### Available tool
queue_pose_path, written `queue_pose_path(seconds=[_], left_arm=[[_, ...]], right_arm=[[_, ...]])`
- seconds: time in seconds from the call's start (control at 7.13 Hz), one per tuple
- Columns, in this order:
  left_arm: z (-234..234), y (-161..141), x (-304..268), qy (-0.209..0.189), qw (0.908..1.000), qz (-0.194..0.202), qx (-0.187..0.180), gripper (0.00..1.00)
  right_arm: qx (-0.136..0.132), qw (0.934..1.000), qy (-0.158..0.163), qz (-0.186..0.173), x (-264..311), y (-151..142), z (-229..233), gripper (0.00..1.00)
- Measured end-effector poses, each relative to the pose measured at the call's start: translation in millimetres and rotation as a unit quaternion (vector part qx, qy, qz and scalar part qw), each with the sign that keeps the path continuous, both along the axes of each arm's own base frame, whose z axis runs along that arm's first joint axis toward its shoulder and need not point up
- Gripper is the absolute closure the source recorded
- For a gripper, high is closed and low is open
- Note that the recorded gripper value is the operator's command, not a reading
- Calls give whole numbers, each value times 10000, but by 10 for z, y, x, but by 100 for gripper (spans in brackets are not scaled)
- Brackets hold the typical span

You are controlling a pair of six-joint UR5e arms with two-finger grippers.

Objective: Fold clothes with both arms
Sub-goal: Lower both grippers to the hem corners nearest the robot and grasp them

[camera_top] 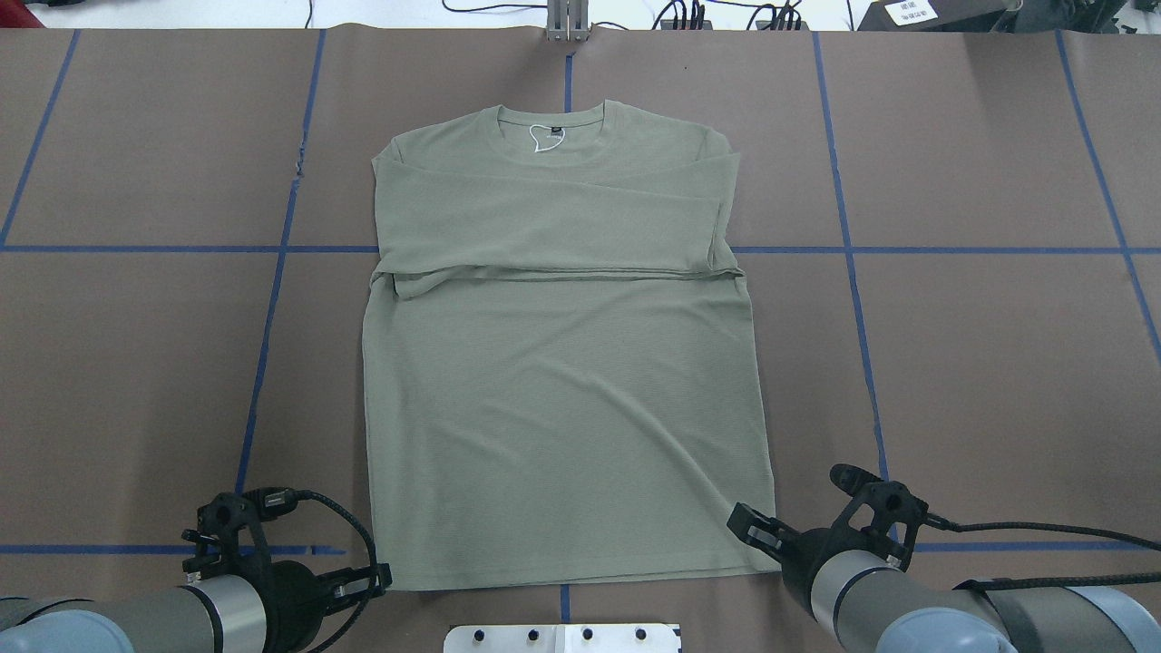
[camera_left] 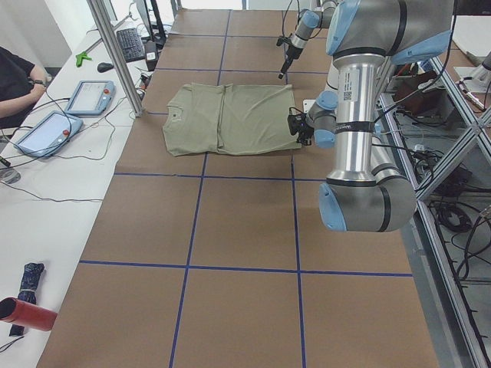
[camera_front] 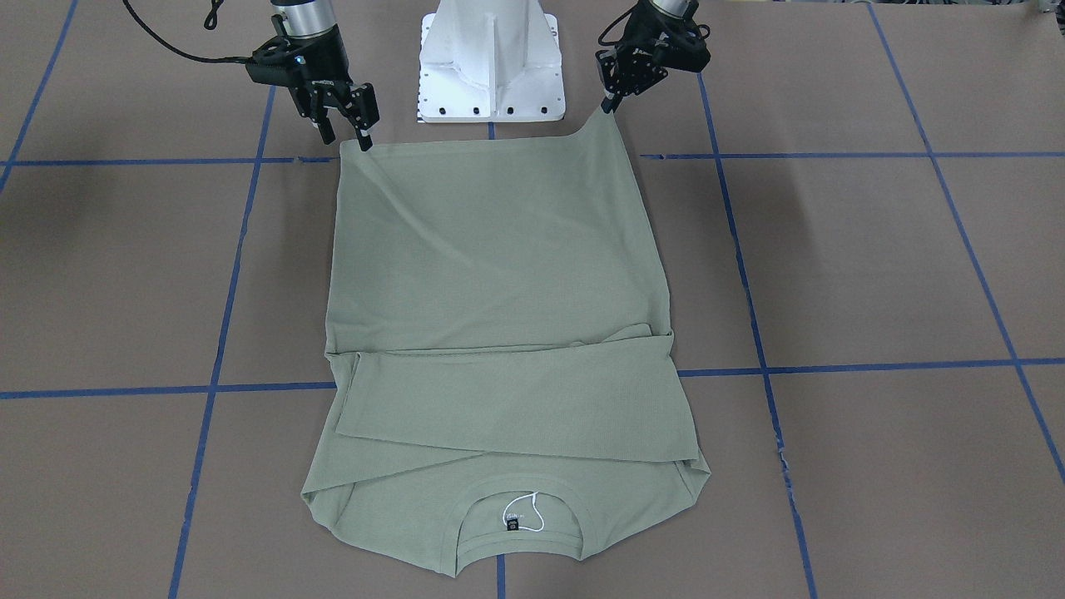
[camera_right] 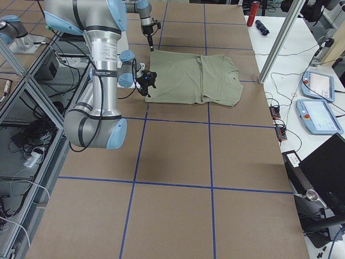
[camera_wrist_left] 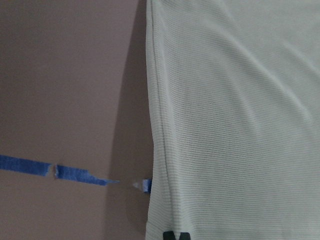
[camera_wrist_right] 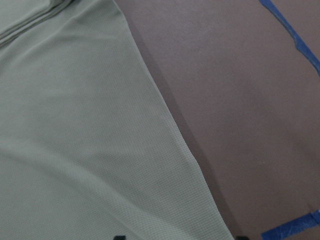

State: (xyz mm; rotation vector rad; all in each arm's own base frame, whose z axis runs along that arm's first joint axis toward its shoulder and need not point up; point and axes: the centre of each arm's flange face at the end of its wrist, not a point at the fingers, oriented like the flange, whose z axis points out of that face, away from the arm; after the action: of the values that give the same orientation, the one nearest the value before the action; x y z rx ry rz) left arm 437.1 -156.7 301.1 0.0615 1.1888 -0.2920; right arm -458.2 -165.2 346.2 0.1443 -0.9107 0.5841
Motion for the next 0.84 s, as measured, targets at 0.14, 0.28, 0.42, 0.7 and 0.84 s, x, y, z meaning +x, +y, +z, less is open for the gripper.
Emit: queue_pose_path(seconds=[0.14, 0.28, 0.42, 0.7, 0.84], left_arm=[[-80, -4, -28, 92, 10000, -2, 0, 100], [-115, -6, -38, 135, 9999, -2, 0, 100], [-127, -8, -40, 148, 9999, -4, 0, 100], [-130, -8, -39, 153, 9999, -6, -5, 100], [-128, -8, -38, 151, 9999, -7, -7, 100]], right_arm=[[16, 10000, 71, -1, -62, 94, 69, 22], [49, 9999, 119, 7, -114, 190, 131, 22], [80, 9999, 143, 28, -148, 261, 173, 22], [143, 9996, 214, 76, -197, 306, 258, 23], [186, 9994, 259, 105, -226, 314, 306, 31]])
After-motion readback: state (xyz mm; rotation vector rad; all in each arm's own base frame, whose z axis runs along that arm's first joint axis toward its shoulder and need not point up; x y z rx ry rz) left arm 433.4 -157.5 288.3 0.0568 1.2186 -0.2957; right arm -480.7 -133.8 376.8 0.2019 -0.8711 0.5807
